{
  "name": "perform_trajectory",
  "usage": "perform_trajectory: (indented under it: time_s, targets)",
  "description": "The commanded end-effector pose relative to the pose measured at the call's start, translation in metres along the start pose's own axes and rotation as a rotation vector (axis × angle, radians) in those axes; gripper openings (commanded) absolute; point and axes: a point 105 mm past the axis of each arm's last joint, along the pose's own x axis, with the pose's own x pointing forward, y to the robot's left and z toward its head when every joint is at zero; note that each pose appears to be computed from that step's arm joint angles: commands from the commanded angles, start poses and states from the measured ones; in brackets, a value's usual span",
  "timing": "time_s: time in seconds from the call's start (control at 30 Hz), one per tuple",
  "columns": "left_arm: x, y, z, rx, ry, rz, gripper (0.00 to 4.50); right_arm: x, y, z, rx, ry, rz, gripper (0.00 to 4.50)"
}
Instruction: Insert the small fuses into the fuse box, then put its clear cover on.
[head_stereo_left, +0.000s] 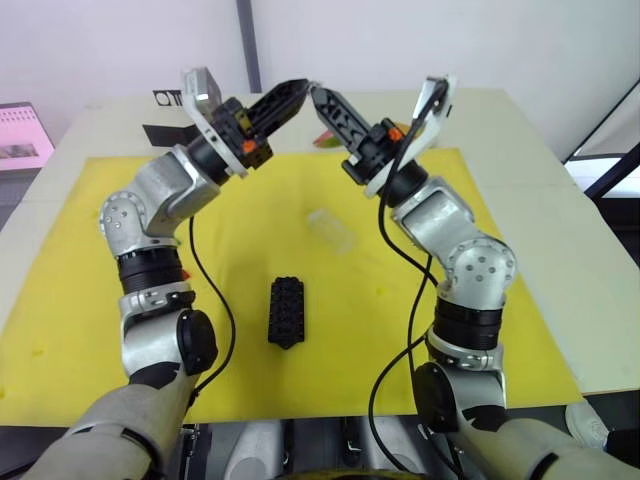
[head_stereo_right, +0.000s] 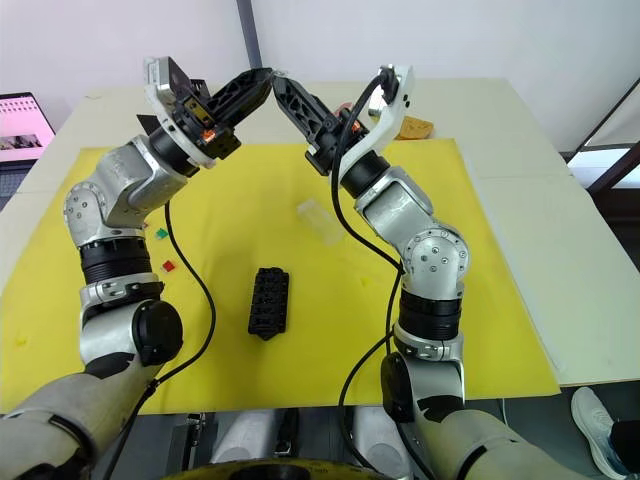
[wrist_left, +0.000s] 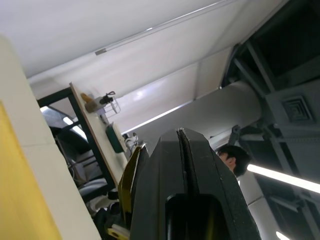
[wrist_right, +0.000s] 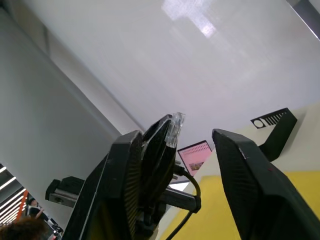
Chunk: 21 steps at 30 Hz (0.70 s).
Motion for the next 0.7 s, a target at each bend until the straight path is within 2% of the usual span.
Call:
perform_trajectory:
  time_s: [0.03, 0.33, 0.5, 0.7]
  targets:
    - [0.0011, -0.0158, 0.002, 0.036, -0.001, -0.046, 0.0, 0.0042, 0.019, 0.0073, -0.022, -0.032, 0.074, 2.29]
    - [0.0013, -0.0167, 0.0012, 0.032, 0.001, -0.051, 0.0, 0.0047, 0.0179, 0.0062, -0.021, -0.029, 0.067, 2.29]
    - [0.0023, -0.0162, -0.0001, 0.03, 0.008, -0.05, 0.0, 0.0035, 0.0214, 0.0114, -0.014, -0.048, 0.09, 0.05]
    - [0.004, -0.0155, -0.002, 0.032, 0.016, -0.051, 0.0, 0.0044, 0.0232, 0.0146, 0.002, -0.057, 0.1, 0.05]
